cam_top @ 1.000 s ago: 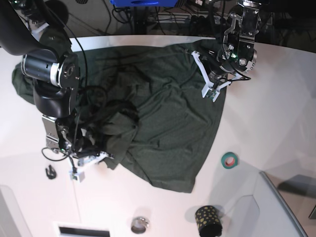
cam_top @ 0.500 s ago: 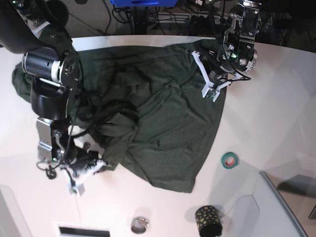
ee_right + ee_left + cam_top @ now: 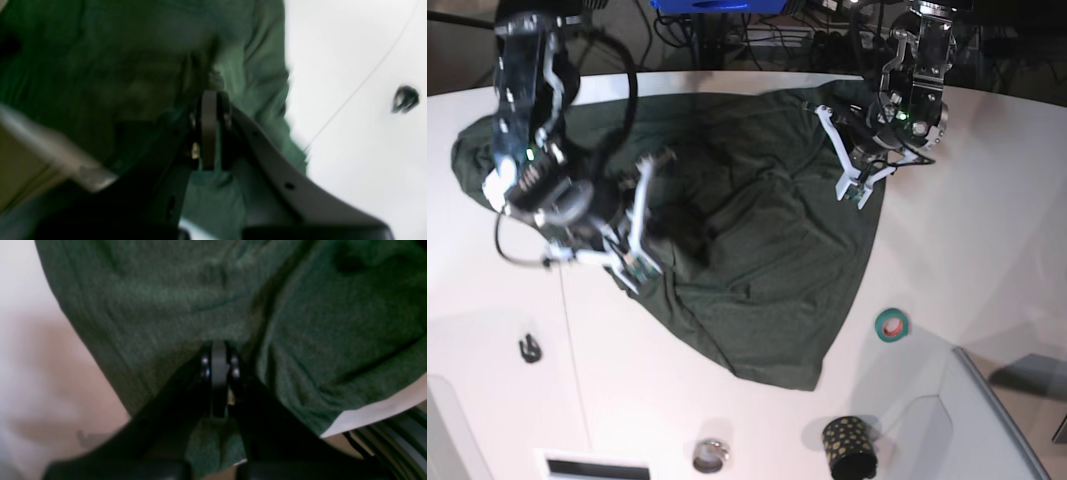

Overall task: Layout the t-shirt on the table in an organized manner, then fold the t-shirt properly
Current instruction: 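Pull the held fabric with the right gripper away from the left gripper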

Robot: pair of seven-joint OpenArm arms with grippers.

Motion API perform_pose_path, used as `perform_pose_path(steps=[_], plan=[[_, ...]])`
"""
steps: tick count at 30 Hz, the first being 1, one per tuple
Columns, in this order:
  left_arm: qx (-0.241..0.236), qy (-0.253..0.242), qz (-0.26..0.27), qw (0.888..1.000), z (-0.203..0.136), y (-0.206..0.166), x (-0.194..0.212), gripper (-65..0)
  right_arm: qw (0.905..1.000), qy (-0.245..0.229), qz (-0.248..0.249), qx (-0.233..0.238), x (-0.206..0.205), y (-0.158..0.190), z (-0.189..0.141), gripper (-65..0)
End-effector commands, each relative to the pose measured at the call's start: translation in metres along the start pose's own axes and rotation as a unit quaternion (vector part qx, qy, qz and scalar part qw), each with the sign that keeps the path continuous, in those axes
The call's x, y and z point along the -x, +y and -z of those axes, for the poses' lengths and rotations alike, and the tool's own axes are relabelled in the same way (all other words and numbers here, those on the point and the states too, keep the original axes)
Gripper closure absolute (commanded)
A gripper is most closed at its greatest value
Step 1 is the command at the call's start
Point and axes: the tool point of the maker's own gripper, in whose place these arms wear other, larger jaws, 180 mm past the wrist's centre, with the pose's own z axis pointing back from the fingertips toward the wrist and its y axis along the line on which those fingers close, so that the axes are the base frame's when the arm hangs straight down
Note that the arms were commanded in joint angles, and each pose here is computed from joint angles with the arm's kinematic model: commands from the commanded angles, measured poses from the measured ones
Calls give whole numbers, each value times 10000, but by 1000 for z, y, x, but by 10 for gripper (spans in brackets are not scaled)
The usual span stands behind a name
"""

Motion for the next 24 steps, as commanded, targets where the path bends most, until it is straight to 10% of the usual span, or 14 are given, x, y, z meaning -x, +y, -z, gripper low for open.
perform_pose_path(steps=[1, 7, 15, 24], plan=[[-69, -94, 23, 9999, -2, 5, -8, 0, 10000, -5, 15, -9, 3, 3, -2, 0], [-79, -108, 24, 9999, -2, 6, -11, 0, 9960, 750, 239, -433, 60, 32, 10, -48], [-75, -108, 28, 9999, -3, 5, -10, 0, 9961, 370, 517, 610, 60, -49, -15, -456], [-67, -95, 22, 9999, -2, 4, -8, 0, 9873, 608, 1418, 379, 98, -99, 41, -459]])
